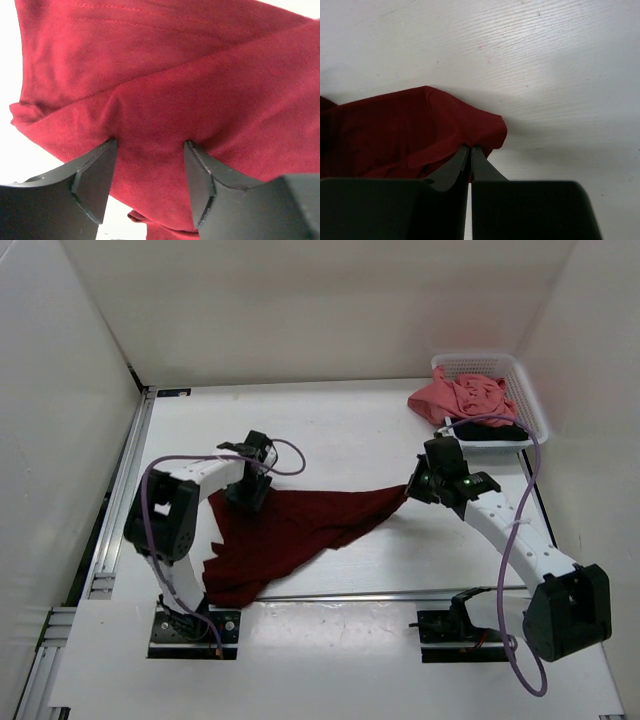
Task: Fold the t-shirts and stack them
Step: Flatten out the tshirt
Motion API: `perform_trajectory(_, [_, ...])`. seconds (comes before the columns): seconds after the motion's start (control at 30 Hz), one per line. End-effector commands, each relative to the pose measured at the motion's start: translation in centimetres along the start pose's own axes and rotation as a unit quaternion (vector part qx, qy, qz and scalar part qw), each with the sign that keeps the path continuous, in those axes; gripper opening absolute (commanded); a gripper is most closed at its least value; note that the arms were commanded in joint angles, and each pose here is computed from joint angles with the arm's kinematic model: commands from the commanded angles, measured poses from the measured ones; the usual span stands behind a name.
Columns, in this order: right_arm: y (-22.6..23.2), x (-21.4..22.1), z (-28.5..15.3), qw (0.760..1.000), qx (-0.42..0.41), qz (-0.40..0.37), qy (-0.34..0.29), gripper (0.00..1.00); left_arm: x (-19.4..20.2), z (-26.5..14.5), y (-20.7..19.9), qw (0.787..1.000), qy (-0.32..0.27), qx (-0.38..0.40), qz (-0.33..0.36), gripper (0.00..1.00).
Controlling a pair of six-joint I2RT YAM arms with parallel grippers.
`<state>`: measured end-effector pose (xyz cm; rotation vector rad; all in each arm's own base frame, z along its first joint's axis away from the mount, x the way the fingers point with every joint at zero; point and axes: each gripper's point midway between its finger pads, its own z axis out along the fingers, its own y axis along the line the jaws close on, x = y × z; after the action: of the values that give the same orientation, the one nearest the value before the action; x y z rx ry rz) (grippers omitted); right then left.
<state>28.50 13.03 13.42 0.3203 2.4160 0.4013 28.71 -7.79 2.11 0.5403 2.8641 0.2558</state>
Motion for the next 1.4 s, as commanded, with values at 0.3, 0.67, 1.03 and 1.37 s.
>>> perform_trajectory(0.3, [2.7,-2.7,1.2,0.999,-0.031,0.002,-0.006,0.00,-20.4,-4.3,10.2,0.961,-0.217,-0.115,-0.127,0.73])
perform_trajectory(0.67, [4.4,-1.2,1.2,0.997,-0.062,-0.050,0.006,0.00,-9.0,-7.0,15.1,0.969,-0.091,0.054,-0.222,0.63])
perform_trajectory(1.03, [5.0,-0.2,1.4,0.996,-0.067,-0.060,0.016,0.00,-1.3,-1.3,13.0,0.964,0.028,0.082,-0.251,0.70])
perform_trajectory(1.37, [4.4,0.1,1.6,0.997,-0.054,-0.056,0.018,0.00,0.8,1.1,11.2,0.957,0.080,0.112,-0.255,0.49])
